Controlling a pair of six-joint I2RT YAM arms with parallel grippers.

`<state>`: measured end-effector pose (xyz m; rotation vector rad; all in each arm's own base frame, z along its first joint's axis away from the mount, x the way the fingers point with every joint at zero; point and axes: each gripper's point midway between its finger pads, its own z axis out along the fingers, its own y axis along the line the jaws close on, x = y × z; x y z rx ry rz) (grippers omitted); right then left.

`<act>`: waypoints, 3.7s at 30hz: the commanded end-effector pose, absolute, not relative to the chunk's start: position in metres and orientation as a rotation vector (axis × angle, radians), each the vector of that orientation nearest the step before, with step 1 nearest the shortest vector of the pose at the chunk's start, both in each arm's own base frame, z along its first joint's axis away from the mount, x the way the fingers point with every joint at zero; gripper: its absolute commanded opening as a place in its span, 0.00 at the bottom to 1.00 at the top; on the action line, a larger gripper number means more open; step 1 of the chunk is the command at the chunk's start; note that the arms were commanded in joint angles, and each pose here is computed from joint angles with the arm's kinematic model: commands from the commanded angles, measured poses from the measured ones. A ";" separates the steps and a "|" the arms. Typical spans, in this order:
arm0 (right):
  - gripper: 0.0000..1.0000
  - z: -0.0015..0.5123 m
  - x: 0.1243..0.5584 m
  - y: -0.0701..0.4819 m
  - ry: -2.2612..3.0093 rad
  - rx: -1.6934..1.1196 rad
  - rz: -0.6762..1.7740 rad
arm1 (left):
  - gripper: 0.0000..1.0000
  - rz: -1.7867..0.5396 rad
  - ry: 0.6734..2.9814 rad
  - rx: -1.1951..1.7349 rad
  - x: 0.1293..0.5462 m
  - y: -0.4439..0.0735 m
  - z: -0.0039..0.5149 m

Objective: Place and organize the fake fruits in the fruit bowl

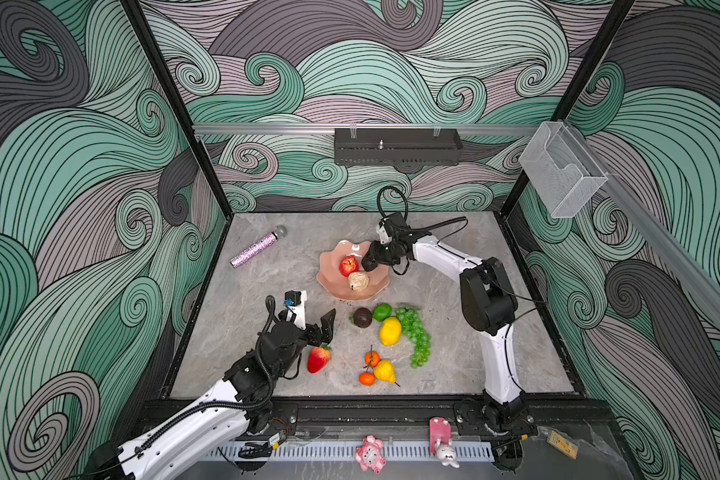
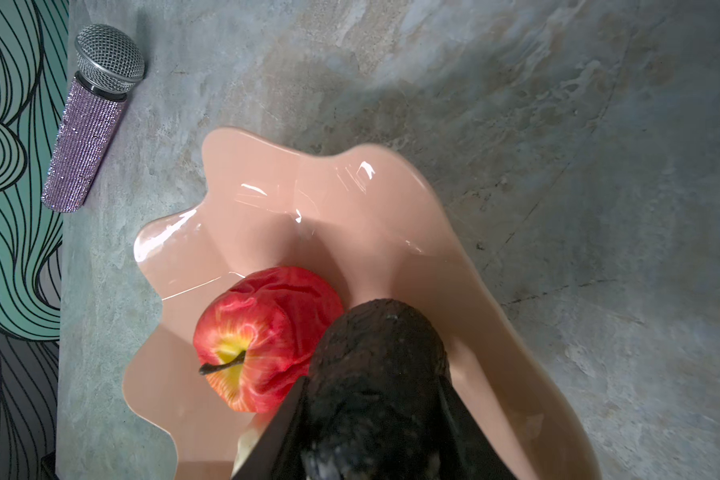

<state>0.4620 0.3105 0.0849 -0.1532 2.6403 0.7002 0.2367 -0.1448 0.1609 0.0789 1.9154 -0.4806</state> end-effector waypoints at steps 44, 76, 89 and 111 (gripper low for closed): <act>0.75 0.121 0.449 0.310 2.642 -0.187 0.653 | 0.99 -0.477 1.890 0.041 0.241 -0.142 0.171; 0.86 0.101 0.365 0.383 2.684 -0.370 0.473 | 0.98 -0.453 1.845 -0.081 0.237 -0.119 0.171; 0.91 0.080 0.377 0.378 2.711 -0.385 0.442 | 0.99 -0.456 1.850 -0.064 0.239 -0.123 0.170; 0.93 0.083 0.384 0.368 2.678 -0.434 0.332 | 0.99 -0.453 1.853 -0.062 0.239 -0.123 0.169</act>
